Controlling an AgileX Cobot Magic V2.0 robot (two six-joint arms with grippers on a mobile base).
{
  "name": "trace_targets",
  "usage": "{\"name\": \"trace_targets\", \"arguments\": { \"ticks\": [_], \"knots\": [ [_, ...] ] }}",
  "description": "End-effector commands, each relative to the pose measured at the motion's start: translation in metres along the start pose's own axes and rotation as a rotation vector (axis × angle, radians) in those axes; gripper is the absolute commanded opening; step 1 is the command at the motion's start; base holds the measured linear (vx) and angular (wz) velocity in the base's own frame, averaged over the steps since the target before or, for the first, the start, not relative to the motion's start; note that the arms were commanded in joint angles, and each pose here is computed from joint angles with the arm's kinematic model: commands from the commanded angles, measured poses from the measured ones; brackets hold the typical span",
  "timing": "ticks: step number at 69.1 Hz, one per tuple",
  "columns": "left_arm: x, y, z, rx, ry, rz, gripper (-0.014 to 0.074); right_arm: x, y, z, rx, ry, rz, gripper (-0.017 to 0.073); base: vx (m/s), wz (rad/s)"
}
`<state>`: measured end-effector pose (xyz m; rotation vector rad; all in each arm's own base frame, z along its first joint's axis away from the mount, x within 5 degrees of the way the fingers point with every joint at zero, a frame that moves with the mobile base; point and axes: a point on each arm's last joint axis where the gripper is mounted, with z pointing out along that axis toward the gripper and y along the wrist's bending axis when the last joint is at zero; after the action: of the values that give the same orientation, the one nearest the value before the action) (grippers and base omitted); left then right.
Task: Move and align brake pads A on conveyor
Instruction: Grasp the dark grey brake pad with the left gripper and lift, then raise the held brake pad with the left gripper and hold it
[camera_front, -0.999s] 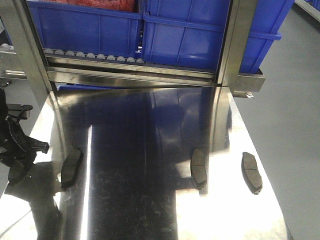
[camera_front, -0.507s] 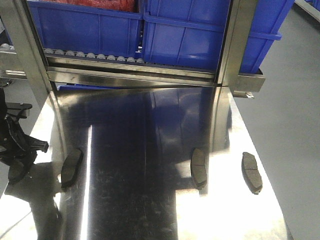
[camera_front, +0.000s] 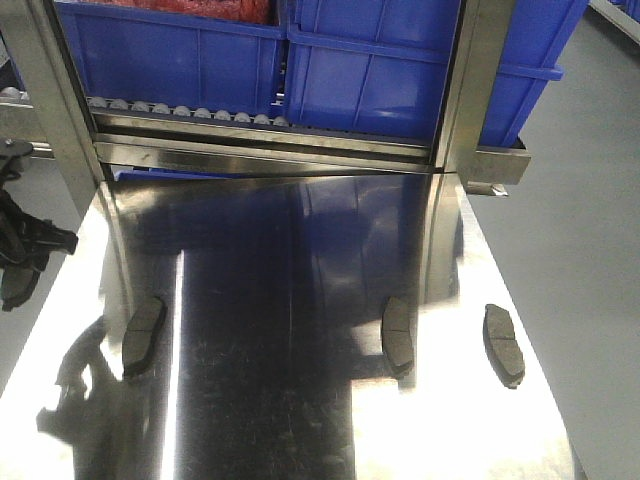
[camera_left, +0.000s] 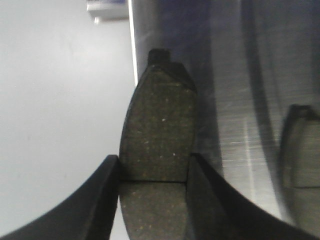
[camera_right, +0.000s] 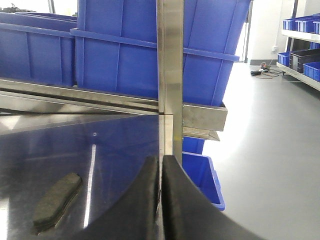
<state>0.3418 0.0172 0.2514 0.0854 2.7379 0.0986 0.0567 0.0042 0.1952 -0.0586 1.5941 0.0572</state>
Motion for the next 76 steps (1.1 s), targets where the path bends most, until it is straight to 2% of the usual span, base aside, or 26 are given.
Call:
{"name": "trace_targets", "arguments": {
  "ticks": [1,6,21,38,46,58,67,76],
  "knots": [
    [-0.010,-0.002,-0.042,0.024,-0.166,0.003,0.0041,-0.002,0.000,0.000,0.005,-0.067,-0.010,-0.0003,0.00,0.00],
    [-0.008,-0.003,-0.061,0.039,-0.220,0.017,0.0041,-0.002,0.000,0.000,0.005,-0.067,-0.010,-0.0003,0.00,0.00],
    [0.007,-0.003,-0.116,0.025,-0.368,0.029,0.0041,-0.002,0.000,0.000,0.005,-0.067,-0.010,-0.0003,0.00,0.00],
    [0.064,-0.009,-0.155,0.011,-0.590,0.010,0.0041,-0.002,0.000,0.000,0.005,-0.067,-0.010,-0.0003,0.00,0.00],
    [0.095,-0.017,-0.172,0.015,-0.714,0.030,0.0041,-0.002,0.000,0.000,0.005,-0.067,-0.010,-0.0003,0.00,0.00],
    [0.147,-0.027,-0.176,0.045,-0.778,0.062,0.0041,-0.002,0.000,0.000,0.005,-0.067,-0.010,-0.0003,0.00,0.00],
    [0.183,-0.031,-0.169,0.065,-0.837,0.045,0.0041,-0.002,0.000,0.000,0.005,-0.067,-0.010,-0.0003,0.00,0.00],
    [0.216,-0.033,-0.163,0.073,-0.946,0.023,0.0041,-0.002,0.000,0.000,0.005,-0.067,-0.010,-0.0003,0.00,0.00]
  ]
}}
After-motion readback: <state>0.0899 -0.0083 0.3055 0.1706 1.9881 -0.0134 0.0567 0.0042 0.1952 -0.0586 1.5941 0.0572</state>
